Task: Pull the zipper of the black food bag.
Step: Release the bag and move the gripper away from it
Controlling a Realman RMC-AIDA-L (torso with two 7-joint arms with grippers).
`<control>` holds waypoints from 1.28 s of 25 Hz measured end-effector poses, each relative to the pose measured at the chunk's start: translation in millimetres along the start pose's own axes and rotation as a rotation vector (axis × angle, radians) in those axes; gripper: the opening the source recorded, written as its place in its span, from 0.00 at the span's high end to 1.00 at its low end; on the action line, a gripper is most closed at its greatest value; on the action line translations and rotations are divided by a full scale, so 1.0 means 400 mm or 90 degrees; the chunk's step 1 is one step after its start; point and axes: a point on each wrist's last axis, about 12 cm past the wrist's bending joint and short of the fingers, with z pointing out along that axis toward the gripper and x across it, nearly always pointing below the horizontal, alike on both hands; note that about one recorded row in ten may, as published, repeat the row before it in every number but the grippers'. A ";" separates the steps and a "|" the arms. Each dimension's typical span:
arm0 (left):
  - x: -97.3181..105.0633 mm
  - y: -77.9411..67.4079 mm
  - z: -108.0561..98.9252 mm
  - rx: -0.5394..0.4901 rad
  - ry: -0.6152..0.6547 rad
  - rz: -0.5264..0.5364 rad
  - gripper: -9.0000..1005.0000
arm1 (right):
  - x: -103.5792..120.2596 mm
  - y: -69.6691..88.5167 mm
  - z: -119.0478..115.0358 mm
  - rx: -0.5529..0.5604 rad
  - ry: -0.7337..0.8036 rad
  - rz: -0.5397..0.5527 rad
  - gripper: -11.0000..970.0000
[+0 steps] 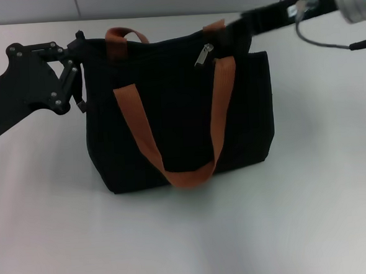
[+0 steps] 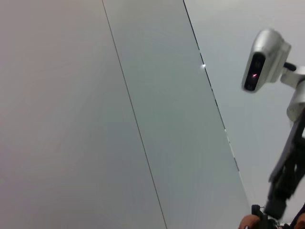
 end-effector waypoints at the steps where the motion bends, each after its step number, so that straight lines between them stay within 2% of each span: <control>1: 0.000 0.000 0.000 0.000 0.000 0.000 0.96 | 0.004 -0.010 -0.022 -0.023 -0.033 -0.001 0.99; 4: 0.000 -0.001 0.001 0.000 0.000 -0.001 0.96 | 0.016 -0.029 -0.048 -0.046 -0.073 -0.001 0.97; 6: 0.001 -0.001 0.001 0.000 0.000 -0.006 0.96 | 0.045 -0.064 -0.085 -0.078 -0.139 -0.002 0.93; 7: 0.001 -0.001 0.001 0.000 0.000 -0.006 0.96 | 0.045 -0.064 -0.085 -0.078 -0.139 -0.002 0.89; 8: 0.000 -0.001 0.003 0.001 0.000 -0.011 0.95 | 0.070 -0.088 -0.102 -0.108 -0.178 -0.001 0.85; 10: 0.000 -0.001 0.003 0.001 0.000 -0.012 0.95 | 0.084 -0.096 -0.109 -0.131 -0.198 -0.008 0.77; 11: 0.000 0.000 0.005 0.003 0.001 -0.018 0.94 | 0.116 -0.106 -0.124 -0.188 -0.235 -0.041 0.73; 12: 0.000 0.000 0.005 0.003 0.001 -0.018 0.94 | 0.116 -0.106 -0.124 -0.188 -0.235 -0.041 0.69; 13: 0.001 -0.001 0.006 0.004 0.001 -0.020 0.93 | 0.160 -0.116 -0.139 -0.258 -0.275 -0.100 0.65; 14: 0.000 -0.001 0.007 0.005 0.001 -0.023 0.93 | 0.160 -0.116 -0.139 -0.258 -0.275 -0.100 0.61; 15: 0.001 -0.001 0.008 0.006 0.001 -0.027 0.93 | 0.179 -0.118 -0.145 -0.289 -0.293 -0.129 0.56; 16: 0.001 -0.001 0.009 0.007 0.003 -0.032 0.92 | 0.226 -0.128 -0.150 -0.336 -0.324 -0.175 0.52; 17: 0.001 -0.001 0.009 0.007 0.003 -0.032 0.92 | 0.226 -0.128 -0.150 -0.336 -0.324 -0.175 0.48; 19: 0.002 -0.002 0.010 0.009 0.005 -0.039 0.91 | 0.264 -0.132 -0.144 -0.354 -0.347 -0.214 0.38; 21: 0.003 -0.002 0.011 0.014 0.009 -0.052 0.91 | 0.329 -0.130 -0.135 -0.361 -0.375 -0.278 0.29; 22: 0.003 -0.001 0.011 0.015 0.012 -0.060 0.90 | 0.329 -0.130 -0.135 -0.361 -0.375 -0.278 0.28; 27: 0.007 0.000 0.006 0.010 0.022 -0.092 0.88 | 0.435 -0.111 -0.086 -0.359 -0.298 -0.373 0.22; 32: 0.015 -0.003 -0.009 -0.004 0.034 -0.117 0.87 | 0.485 -0.108 -0.051 -0.333 -0.258 -0.392 0.17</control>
